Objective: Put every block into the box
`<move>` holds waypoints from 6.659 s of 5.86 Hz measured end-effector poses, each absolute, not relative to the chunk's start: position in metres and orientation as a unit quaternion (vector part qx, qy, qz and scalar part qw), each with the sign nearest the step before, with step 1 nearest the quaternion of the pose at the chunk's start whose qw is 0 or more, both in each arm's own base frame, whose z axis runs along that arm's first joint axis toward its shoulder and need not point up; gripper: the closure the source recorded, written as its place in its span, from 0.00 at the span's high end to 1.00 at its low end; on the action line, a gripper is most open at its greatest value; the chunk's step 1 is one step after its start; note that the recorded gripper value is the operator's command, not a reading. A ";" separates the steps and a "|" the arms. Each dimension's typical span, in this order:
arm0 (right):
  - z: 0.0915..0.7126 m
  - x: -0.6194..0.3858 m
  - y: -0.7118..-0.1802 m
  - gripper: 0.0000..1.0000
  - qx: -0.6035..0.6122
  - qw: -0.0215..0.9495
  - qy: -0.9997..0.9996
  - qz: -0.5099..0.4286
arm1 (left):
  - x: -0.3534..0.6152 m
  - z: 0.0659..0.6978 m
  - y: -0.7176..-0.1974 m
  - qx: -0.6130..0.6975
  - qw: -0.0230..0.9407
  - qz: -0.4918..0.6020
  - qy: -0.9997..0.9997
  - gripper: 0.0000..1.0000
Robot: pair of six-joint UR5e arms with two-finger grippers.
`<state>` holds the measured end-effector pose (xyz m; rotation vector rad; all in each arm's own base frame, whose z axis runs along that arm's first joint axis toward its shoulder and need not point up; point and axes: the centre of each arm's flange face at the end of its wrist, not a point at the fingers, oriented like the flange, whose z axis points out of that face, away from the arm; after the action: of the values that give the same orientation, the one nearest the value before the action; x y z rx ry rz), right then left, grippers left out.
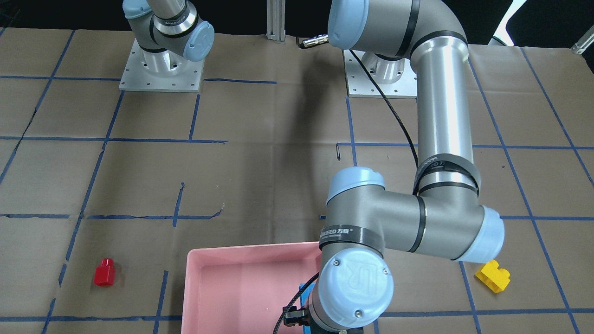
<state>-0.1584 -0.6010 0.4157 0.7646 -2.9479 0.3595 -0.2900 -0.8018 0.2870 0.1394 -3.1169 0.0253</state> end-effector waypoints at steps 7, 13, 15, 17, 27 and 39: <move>0.428 0.222 -0.669 0.05 0.354 -0.123 -0.897 0.236 | -0.100 0.464 -0.765 0.058 0.007 0.068 -0.996 0.99; 0.344 0.308 -0.720 0.99 0.371 -0.136 -0.888 0.234 | 0.149 0.434 -0.710 0.138 0.006 0.016 -0.990 0.99; 0.375 0.227 -0.714 0.99 0.329 -0.085 -0.926 0.166 | 0.164 0.409 -0.719 0.253 0.003 0.014 -0.967 0.99; 0.386 0.120 -0.705 0.99 0.254 -0.001 -0.963 0.093 | 0.172 0.369 -0.735 0.327 0.003 0.007 -0.945 0.99; 0.187 -0.009 -0.682 0.87 0.046 0.006 -0.996 0.083 | 0.173 0.178 -0.706 0.356 0.007 0.003 -0.934 0.34; 0.321 -0.024 -0.659 0.02 0.248 0.038 -0.964 0.086 | -0.236 0.336 -0.804 -0.012 0.014 0.048 -0.999 0.24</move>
<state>-0.0242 -0.6587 0.3213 0.7597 -2.9571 0.2648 -0.2360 -0.8044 0.3364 -0.0384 -3.1100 0.1495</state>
